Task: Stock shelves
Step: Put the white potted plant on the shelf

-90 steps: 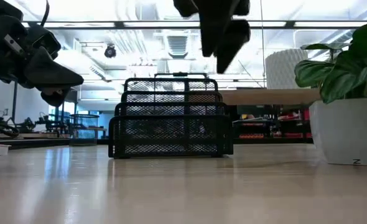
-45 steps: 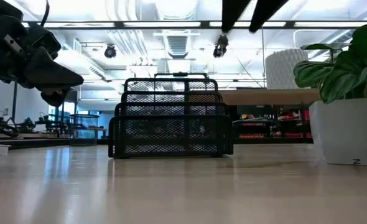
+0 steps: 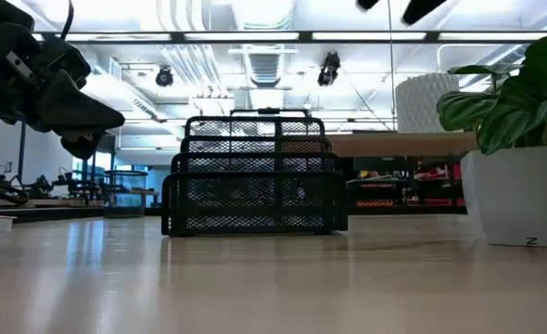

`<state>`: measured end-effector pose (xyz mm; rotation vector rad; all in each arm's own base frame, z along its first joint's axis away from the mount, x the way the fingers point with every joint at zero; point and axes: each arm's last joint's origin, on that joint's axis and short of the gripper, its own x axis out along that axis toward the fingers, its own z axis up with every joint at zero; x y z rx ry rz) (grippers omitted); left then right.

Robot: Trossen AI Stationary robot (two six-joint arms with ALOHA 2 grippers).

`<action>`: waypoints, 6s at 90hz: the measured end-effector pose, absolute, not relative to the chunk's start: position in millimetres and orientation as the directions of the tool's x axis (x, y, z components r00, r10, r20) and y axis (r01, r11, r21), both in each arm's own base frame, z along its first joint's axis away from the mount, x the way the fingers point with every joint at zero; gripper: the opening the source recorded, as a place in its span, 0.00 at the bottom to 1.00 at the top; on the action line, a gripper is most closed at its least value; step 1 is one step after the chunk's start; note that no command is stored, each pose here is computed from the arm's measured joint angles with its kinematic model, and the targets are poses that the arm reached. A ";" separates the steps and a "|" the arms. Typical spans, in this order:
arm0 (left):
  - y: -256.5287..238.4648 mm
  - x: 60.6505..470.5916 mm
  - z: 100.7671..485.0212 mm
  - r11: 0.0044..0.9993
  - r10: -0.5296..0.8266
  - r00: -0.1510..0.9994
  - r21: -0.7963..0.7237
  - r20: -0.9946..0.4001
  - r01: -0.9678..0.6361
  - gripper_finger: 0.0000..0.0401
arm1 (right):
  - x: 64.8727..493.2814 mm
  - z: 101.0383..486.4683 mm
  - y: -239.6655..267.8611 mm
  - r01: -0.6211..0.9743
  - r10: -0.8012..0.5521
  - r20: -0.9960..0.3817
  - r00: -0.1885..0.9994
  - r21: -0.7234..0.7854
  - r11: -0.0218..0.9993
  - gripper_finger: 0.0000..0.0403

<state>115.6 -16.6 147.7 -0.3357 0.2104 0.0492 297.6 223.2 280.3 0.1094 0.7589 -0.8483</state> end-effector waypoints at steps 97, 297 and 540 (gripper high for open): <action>-16.6 115.6 147.7 0.943 0.013 0.977 -0.321 -0.213 -0.083 0.02 | 156.7 216.4 273.1 0.556 -0.554 -0.779 0.293 -0.332 0.762 0.92; -16.6 115.5 147.7 0.943 0.013 0.977 -0.322 -0.213 -0.083 0.02 | 341.6 273.5 105.2 0.074 -0.183 -0.980 0.072 -0.178 0.981 0.92; -16.6 115.6 147.7 0.943 0.013 0.977 -0.322 -0.213 -0.083 0.02 | 332.5 247.5 177.6 0.856 0.110 -0.991 0.078 0.123 0.502 0.92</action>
